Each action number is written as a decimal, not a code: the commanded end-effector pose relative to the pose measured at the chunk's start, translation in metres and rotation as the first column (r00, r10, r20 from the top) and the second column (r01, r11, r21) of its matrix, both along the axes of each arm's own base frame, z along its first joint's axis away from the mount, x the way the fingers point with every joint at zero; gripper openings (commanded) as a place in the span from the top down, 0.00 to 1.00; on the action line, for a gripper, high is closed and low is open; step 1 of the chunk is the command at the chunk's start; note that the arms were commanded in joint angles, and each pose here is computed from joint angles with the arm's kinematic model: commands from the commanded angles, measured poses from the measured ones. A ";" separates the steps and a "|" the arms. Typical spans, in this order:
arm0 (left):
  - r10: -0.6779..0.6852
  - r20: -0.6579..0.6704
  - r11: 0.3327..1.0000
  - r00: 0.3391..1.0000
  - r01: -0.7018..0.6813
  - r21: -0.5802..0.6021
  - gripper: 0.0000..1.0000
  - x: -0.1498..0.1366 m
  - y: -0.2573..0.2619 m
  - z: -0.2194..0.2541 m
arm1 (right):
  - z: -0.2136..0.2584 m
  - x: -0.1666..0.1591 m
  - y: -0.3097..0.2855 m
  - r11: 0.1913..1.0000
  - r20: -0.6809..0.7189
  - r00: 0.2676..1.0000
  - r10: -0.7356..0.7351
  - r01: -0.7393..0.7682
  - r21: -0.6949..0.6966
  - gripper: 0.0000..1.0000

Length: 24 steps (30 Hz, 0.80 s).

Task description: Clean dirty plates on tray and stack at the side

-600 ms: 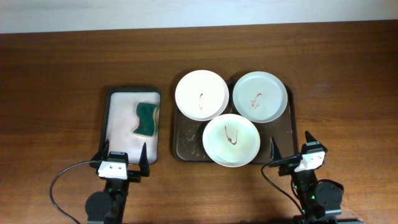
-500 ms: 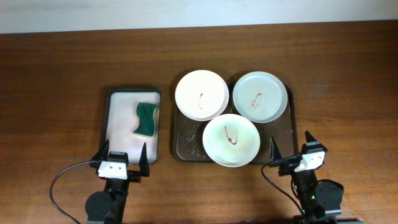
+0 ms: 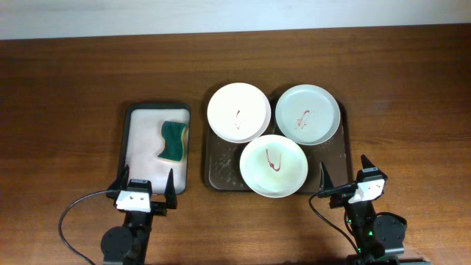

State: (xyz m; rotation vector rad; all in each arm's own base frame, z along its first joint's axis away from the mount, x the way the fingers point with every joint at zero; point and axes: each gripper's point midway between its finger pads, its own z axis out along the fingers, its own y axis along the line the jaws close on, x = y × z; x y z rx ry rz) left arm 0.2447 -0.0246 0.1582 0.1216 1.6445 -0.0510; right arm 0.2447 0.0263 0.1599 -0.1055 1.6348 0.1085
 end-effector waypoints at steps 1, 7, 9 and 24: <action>-0.011 0.002 1.000 1.000 0.011 0.014 0.01 0.000 -0.001 -0.002 | -0.002 0.000 -0.002 1.000 -0.004 1.000 -0.013 0.013 0.003 0.01; -0.012 0.002 1.000 1.000 0.012 0.014 0.01 0.000 -0.002 -0.002 | -0.002 0.000 -0.002 1.000 -0.004 1.000 -0.013 0.013 0.003 0.01; -0.011 0.005 1.000 1.000 0.011 0.014 0.01 0.000 -0.001 -0.001 | -0.002 0.000 -0.002 1.000 -0.004 1.000 -0.012 0.012 0.003 0.01; 0.007 -0.192 0.999 0.981 -0.015 -0.040 0.00 -0.003 0.001 0.001 | 0.011 -0.009 0.000 0.989 -0.076 0.997 -0.002 0.014 0.147 0.01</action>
